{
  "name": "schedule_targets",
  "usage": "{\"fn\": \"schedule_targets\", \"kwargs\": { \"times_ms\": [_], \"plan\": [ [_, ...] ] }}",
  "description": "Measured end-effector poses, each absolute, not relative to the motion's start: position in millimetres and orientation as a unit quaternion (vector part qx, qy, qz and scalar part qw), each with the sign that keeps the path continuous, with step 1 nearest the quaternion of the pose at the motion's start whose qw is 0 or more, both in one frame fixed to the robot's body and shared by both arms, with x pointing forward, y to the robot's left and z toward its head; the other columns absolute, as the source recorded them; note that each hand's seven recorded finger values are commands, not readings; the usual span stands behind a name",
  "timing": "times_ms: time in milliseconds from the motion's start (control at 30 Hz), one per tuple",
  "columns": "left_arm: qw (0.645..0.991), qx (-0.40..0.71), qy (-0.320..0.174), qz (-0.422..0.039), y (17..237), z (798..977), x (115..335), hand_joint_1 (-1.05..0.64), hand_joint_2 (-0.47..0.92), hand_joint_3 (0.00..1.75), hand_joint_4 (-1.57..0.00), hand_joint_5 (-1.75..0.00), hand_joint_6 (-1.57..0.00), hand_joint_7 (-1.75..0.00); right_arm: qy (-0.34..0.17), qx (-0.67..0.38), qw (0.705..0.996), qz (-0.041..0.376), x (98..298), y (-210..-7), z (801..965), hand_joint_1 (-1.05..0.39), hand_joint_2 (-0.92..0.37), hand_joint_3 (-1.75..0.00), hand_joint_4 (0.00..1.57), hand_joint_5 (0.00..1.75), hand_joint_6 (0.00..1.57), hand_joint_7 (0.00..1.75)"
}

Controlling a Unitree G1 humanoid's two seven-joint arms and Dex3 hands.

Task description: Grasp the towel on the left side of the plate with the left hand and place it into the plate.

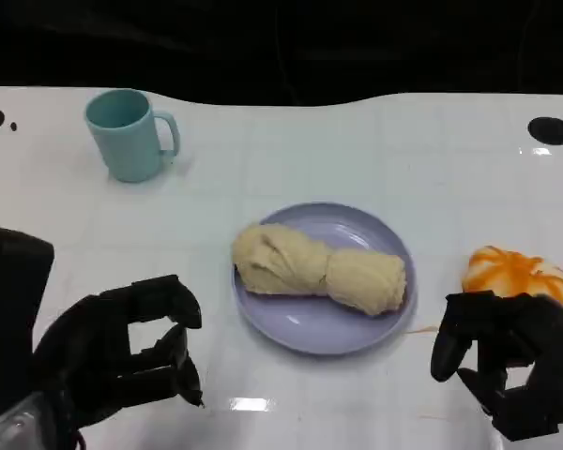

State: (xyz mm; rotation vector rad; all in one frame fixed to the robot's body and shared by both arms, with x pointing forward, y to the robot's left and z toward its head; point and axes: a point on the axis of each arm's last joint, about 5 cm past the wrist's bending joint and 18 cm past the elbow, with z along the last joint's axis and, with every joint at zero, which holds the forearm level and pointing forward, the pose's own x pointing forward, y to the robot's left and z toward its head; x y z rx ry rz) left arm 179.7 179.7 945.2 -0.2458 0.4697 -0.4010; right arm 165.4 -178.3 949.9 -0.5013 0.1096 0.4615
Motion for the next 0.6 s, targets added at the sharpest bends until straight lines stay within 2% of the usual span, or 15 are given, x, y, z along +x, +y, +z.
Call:
{"fn": "schedule_targets", "kwargs": {
  "times_ms": [600],
  "plan": [
    [0.948,-0.112,0.228,-0.194,180.1,935.5,173.9,-0.08,0.56,1.31,-0.82,-1.75,-0.64,-1.75,0.035,-0.256,0.940,0.224,165.3,-176.9,944.1,0.06,-0.59,-1.06,0.76,1.75,0.68,1.43]
  ]
}}
